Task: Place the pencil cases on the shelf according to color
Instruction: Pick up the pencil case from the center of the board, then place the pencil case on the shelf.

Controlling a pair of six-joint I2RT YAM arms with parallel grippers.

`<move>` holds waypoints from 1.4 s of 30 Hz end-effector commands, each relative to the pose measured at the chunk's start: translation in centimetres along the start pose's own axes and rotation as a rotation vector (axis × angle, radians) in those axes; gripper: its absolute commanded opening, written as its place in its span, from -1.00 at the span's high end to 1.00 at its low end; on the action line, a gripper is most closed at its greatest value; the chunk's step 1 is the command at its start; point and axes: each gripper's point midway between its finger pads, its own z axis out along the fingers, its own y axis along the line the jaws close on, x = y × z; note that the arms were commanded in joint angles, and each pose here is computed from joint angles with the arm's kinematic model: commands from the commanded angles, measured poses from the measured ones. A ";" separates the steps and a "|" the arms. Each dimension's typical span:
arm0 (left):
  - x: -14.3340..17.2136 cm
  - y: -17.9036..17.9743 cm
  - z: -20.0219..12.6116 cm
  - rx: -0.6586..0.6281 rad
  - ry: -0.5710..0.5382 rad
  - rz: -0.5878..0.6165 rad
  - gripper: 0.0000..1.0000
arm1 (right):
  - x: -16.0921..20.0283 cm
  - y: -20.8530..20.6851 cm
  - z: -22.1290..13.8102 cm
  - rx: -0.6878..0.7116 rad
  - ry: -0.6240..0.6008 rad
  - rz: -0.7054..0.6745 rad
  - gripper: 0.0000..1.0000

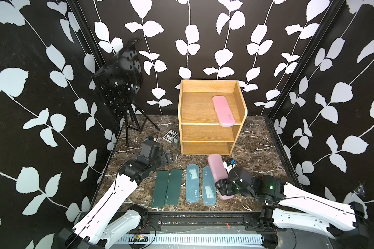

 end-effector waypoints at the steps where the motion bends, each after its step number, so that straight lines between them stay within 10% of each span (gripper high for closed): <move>1: -2.0 -0.7 -2.5 0.013 -0.070 0.041 -0.97 | -4.1 3.1 -2.6 -0.059 -0.088 -0.095 -0.02; 15: -2.4 -2.3 -2.1 0.050 -0.025 0.083 -0.97 | -19.1 5.9 -8.1 0.026 -0.336 -0.160 -0.06; 42: 0.0 -2.4 1.2 0.078 0.063 0.061 -0.97 | -34.8 0.2 0.7 0.250 -0.419 0.026 -0.11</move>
